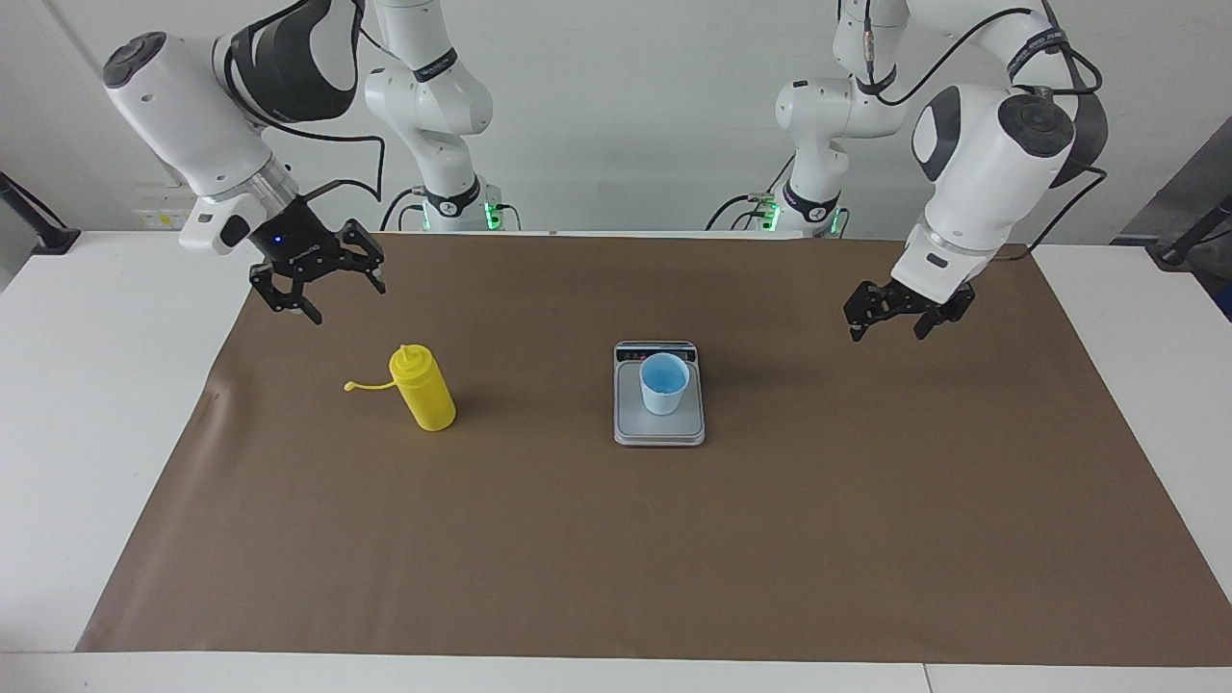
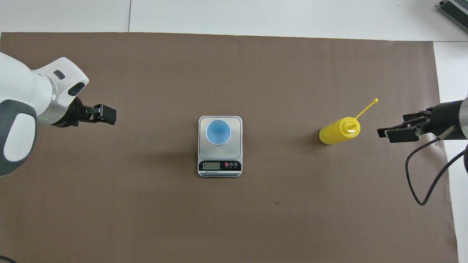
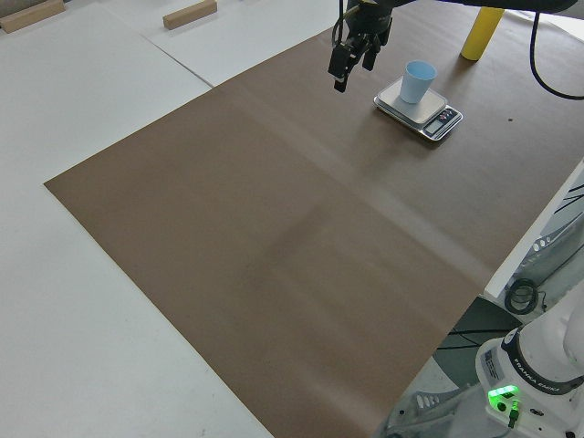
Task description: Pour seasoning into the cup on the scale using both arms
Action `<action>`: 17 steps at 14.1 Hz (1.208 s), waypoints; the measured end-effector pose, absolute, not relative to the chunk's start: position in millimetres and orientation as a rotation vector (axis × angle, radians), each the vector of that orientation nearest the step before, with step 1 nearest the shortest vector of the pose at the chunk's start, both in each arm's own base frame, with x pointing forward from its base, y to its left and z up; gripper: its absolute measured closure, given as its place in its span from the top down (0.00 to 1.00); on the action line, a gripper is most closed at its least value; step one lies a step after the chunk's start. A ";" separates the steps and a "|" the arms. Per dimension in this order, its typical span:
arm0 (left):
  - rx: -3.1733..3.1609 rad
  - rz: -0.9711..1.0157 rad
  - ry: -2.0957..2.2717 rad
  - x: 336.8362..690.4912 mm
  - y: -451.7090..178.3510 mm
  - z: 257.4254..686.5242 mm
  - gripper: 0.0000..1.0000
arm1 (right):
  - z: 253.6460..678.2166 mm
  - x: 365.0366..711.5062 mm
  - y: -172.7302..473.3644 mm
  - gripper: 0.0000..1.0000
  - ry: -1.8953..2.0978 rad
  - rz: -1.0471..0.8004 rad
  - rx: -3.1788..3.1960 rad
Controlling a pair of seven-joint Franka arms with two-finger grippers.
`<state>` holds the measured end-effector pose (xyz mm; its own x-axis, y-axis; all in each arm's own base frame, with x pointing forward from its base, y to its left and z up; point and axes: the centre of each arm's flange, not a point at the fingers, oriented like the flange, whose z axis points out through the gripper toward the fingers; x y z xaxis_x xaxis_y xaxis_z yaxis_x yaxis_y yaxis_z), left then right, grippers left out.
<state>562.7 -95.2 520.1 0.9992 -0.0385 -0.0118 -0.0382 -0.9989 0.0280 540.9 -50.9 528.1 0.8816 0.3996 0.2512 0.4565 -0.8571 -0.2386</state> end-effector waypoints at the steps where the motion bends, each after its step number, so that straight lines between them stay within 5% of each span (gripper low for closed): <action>1: 3.113 -0.027 -0.084 562.8 -86.8 520.7 1.00 | 516.1 538.9 -60.9 1.00 -0.693 -0.325 -2.713; 9: 3.112 -0.003 -0.077 564.7 -57.4 564.5 1.00 | 394.8 500.8 -129.2 1.00 -0.963 -0.653 -2.340; 17: 3.123 -0.010 -0.074 552.6 -51.4 628.1 1.00 | 349.0 514.5 -95.2 1.00 -1.029 -0.852 -2.118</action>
